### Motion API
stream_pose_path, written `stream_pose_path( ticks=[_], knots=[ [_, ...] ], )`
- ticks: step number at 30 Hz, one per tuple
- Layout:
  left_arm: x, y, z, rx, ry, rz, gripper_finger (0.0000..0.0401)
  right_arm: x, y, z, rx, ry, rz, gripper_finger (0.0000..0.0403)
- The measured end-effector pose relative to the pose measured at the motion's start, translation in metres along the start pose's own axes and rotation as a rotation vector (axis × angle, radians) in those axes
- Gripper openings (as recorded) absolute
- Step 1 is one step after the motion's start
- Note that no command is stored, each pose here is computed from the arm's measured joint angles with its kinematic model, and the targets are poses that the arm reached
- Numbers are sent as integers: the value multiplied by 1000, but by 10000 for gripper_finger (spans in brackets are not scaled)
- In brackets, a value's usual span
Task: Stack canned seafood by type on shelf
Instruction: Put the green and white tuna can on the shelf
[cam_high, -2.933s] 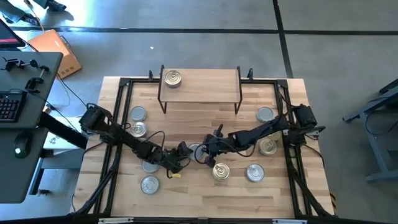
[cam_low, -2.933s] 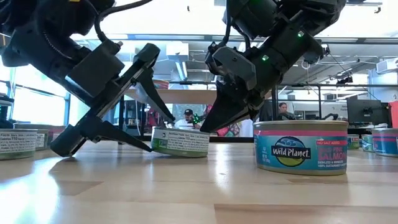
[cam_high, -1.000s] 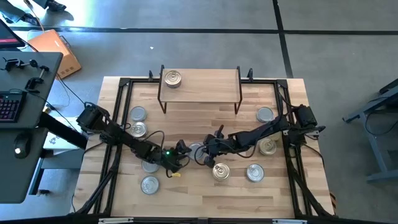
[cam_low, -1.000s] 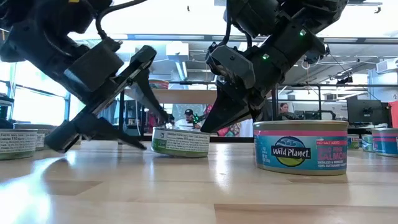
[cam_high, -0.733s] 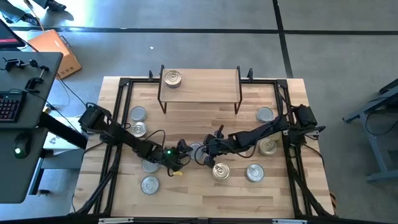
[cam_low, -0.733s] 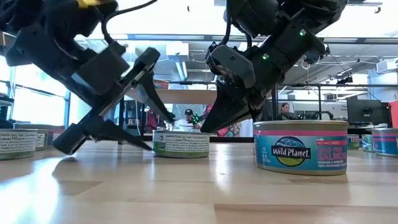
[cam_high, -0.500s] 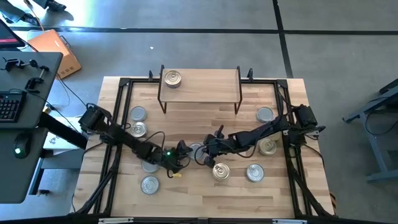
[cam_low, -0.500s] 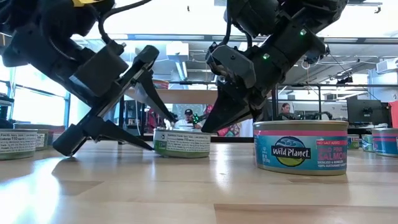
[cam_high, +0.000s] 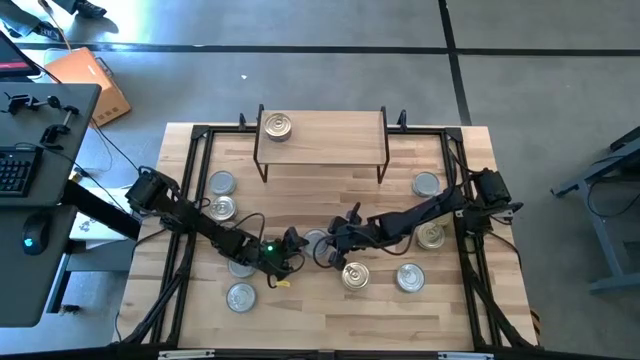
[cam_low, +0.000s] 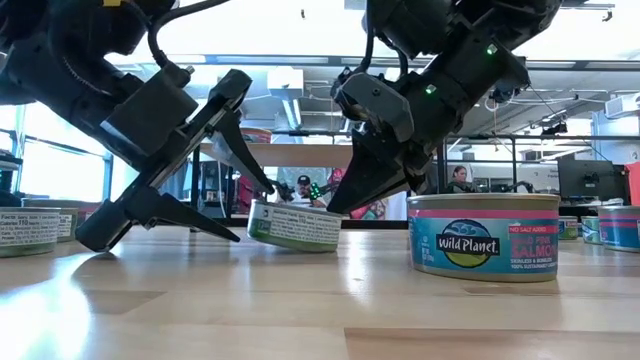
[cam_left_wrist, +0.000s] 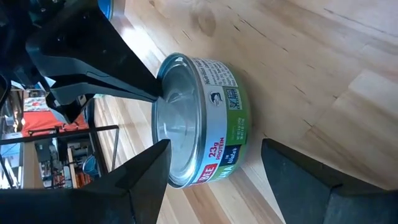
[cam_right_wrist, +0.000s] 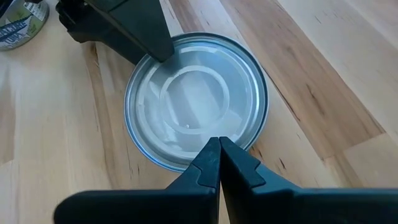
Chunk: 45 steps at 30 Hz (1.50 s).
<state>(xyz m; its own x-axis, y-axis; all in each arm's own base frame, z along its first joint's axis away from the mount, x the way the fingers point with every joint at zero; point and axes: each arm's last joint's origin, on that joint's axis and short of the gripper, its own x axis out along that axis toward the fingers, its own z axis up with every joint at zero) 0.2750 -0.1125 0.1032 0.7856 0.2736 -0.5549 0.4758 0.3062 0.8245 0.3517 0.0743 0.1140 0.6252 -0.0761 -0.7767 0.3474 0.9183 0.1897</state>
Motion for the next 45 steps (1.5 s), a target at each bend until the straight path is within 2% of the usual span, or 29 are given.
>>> stream_pose_path(
  ticks=[12,19,34,41,45],
  knots=[
    [11,4,-5,-10,6,25,244,0,0,0,3,-4,-12,0],
    [15,7,-4,-19,2,86,241,0,1,-2,-5,1,-10,0],
    [11,3,-1,-16,21,91,136,0,1,0,-42,-27,-16,0],
    [5,0,8,-26,58,98,127,-26,3,5,-144,-45,-34,1],
    [4,7,13,-105,85,54,127,-53,11,14,-175,-116,-45,29]
  ],
)
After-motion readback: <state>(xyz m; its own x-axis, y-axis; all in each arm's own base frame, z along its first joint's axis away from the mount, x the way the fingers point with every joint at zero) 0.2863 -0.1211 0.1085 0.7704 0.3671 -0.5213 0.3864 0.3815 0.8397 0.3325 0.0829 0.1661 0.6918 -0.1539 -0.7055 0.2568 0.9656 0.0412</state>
